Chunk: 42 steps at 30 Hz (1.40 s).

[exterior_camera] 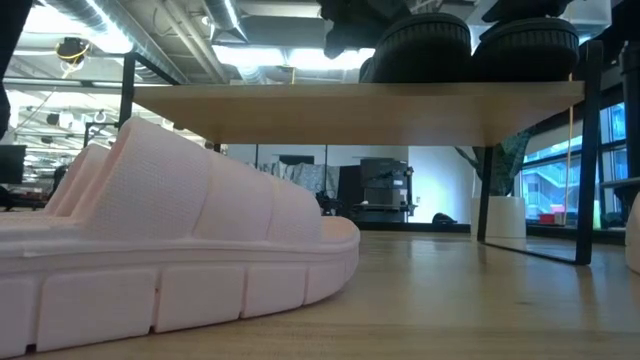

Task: Pick and place slides into the shelf
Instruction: Put the black slides on the shelf

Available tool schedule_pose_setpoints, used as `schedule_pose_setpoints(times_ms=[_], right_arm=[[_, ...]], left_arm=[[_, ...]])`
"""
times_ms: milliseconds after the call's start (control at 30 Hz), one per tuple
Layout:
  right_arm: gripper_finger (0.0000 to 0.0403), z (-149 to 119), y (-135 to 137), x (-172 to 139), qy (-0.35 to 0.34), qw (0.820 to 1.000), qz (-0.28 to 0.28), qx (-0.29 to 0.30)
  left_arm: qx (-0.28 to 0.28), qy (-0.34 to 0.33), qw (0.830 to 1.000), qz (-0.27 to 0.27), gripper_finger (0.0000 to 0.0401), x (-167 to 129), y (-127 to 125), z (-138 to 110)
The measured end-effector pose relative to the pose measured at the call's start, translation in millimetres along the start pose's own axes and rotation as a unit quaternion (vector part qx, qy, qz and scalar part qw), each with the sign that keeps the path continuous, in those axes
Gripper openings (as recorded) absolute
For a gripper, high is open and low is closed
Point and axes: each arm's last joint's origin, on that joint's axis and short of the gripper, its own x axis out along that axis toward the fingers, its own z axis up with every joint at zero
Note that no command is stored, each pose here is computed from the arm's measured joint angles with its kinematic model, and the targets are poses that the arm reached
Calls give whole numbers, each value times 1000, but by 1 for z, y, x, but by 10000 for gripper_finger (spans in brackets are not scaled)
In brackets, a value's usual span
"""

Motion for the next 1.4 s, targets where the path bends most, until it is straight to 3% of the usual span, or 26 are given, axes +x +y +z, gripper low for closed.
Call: schedule_pose_setpoints(times_ms=[533,1400], right_arm=[[159,0,0,0,0,1000,0,0],[159,0,0,0,0,1000,0,-3]], left_arm=[[-1,-14,999,-29,119,5,-6,1],[-23,-34,999,-2,119,13,5,4]])
